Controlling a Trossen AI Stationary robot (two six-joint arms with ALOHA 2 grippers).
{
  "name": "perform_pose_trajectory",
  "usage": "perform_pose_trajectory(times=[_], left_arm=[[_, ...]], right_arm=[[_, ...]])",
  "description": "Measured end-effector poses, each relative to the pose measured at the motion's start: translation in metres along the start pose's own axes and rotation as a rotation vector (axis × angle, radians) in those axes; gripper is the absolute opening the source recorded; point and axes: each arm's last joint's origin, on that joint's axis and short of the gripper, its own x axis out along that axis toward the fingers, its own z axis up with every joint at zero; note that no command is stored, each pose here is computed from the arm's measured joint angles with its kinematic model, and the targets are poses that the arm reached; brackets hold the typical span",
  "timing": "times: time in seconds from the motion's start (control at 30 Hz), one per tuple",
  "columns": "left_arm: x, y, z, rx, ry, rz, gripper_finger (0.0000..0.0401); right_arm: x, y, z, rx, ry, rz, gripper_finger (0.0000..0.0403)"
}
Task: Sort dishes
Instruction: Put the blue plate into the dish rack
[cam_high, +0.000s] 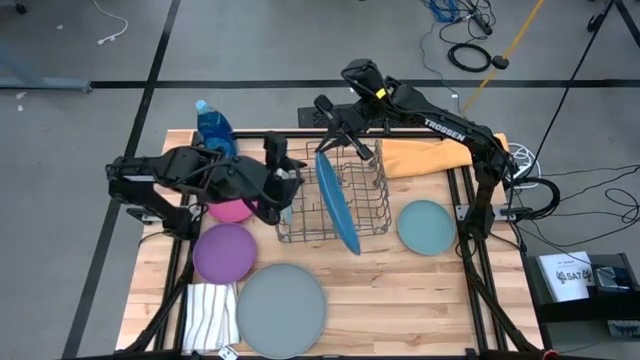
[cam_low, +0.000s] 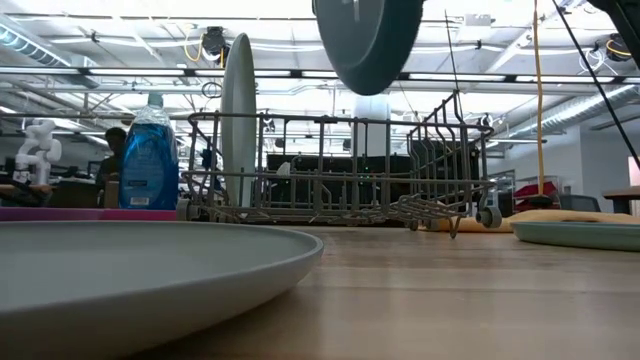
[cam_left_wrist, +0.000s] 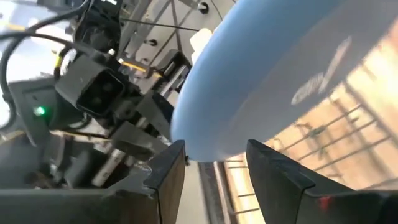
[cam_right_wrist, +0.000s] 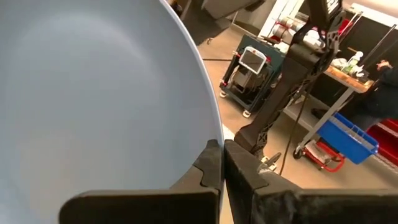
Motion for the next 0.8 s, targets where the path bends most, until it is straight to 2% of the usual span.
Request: perform_pose_trajectory(times=[0.33,0.8], left_arm=[[0.015,-0.006,0.008,0.216,0.002,-0.015,0.0173],[0.029,-0.009,0.007,0.198,-0.080,-0.150,0.0173]], right_arm=[[0.014,0.004,-0.006,0.051,0.027,0.024,0.0000],[0.033,0.008,-0.015,0.106,0.061,0.041,0.0000]])
